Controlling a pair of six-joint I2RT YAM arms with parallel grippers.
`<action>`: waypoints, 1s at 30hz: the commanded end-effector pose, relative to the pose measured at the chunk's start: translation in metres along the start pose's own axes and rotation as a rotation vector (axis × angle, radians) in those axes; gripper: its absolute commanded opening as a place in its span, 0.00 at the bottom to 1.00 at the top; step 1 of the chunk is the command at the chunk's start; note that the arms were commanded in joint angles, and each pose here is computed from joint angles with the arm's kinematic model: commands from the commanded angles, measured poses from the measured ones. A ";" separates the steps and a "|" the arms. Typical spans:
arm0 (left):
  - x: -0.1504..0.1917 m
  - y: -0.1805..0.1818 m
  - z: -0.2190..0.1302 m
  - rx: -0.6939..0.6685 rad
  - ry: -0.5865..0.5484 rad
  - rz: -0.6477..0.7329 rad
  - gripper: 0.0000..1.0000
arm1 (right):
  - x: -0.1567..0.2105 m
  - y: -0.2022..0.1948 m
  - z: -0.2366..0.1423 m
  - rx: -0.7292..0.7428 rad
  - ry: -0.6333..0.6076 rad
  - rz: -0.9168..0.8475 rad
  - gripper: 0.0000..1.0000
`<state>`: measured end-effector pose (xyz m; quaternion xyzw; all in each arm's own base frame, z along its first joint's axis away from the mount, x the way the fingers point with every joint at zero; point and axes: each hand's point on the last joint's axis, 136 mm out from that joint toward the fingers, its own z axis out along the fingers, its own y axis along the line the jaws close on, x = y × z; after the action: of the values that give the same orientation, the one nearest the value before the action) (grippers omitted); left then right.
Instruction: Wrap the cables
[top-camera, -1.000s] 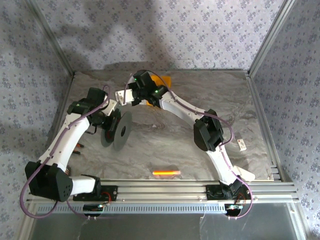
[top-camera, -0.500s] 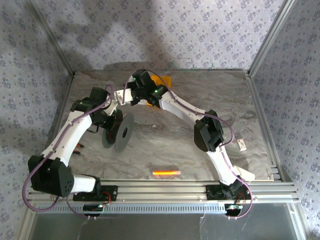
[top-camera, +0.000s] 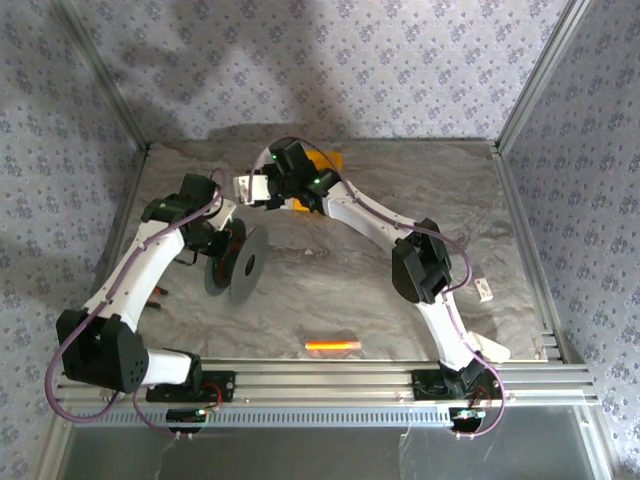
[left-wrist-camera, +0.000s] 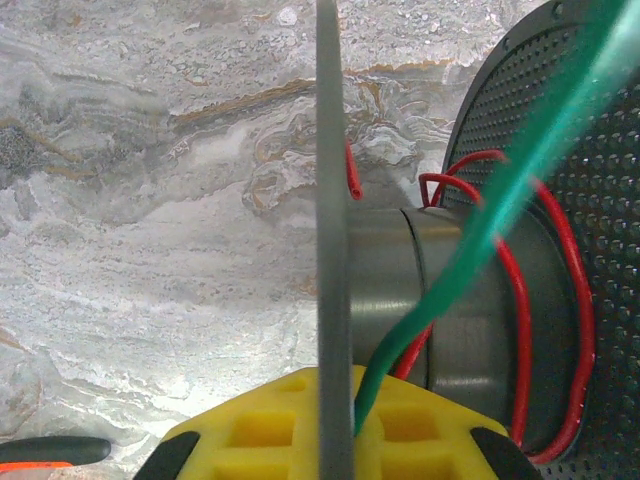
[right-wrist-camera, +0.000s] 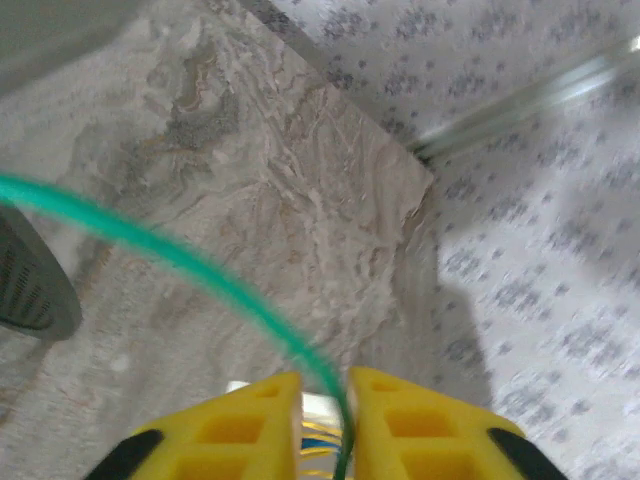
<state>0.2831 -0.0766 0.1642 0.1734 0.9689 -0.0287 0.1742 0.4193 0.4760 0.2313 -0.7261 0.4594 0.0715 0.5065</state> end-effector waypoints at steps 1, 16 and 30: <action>-0.013 -0.002 -0.029 0.002 -0.071 -0.018 0.00 | -0.026 -0.034 -0.059 0.012 -0.070 0.182 0.60; -0.027 -0.024 -0.128 0.003 -0.317 0.075 0.00 | -0.004 -0.075 -0.225 0.324 0.056 0.295 1.00; -0.025 -0.064 -0.202 0.097 -0.470 0.183 0.00 | 0.072 -0.098 -0.237 0.424 0.093 0.159 1.00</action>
<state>0.2273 -0.1183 0.3339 0.2586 0.8963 -0.0749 0.3525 0.4295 0.2451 0.3749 -0.5462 0.5912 0.0038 0.5935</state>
